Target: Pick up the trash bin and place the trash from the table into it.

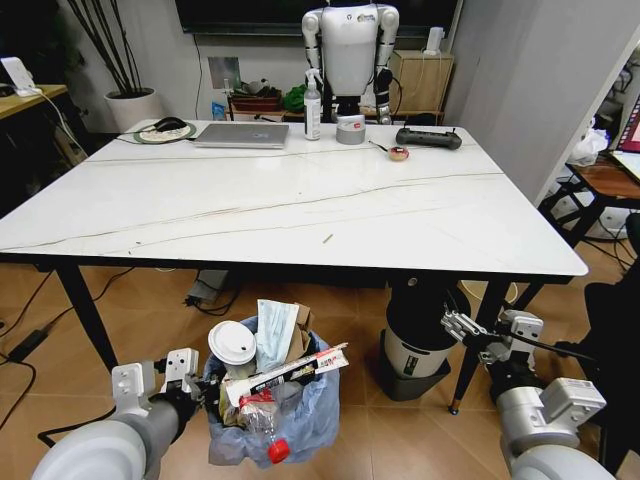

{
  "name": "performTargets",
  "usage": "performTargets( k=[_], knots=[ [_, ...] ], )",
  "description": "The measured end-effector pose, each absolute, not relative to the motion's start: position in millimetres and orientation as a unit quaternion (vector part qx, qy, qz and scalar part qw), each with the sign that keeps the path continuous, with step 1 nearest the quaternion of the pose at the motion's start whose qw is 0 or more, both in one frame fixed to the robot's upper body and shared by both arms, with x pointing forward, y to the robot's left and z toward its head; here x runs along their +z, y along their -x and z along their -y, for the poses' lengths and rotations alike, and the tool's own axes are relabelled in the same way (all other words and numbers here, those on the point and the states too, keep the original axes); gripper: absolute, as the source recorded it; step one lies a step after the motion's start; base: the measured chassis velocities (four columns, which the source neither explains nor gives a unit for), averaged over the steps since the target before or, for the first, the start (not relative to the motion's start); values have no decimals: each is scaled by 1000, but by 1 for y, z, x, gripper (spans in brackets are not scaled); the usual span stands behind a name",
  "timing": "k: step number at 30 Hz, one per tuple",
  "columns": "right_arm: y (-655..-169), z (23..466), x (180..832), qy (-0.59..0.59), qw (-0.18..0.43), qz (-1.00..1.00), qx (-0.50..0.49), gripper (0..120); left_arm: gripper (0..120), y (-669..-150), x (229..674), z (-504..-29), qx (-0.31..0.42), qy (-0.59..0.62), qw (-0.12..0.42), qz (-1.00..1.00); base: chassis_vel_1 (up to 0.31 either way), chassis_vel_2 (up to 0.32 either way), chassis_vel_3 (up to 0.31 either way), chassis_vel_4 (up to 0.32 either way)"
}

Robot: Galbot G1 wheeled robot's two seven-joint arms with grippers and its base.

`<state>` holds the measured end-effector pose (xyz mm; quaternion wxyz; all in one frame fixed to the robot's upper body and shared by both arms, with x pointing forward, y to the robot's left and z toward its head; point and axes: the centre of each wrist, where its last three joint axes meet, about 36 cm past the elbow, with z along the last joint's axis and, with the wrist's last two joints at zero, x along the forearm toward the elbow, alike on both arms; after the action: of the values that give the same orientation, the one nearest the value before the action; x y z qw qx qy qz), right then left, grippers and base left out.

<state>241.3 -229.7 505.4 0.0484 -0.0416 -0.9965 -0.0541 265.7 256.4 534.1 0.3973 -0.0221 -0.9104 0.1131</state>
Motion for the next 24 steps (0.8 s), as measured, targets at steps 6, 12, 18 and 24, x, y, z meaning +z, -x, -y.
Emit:
performTargets(
  k=[6, 12, 18, 24],
  knots=[
    [-238, 226, 505, 43, 50, 997, -50, 100, 0, -270, 531, -259, 113, 19, 398, 910, 0, 0, 0, 0],
    [-237, 226, 504, 44, 52, 997, -46, 100, 0, -270, 524, -259, 115, 16, 403, 908, 0, 0, 0, 0],
    [-238, 226, 501, 45, 54, 997, -45, 100, 0, -271, 521, -262, 118, 10, 404, 907, 0, 0, 0, 0],
    [-239, 226, 501, 45, 53, 997, -45, 100, 0, -272, 517, -264, 118, 9, 406, 906, 0, 0, 0, 0]
  ],
)
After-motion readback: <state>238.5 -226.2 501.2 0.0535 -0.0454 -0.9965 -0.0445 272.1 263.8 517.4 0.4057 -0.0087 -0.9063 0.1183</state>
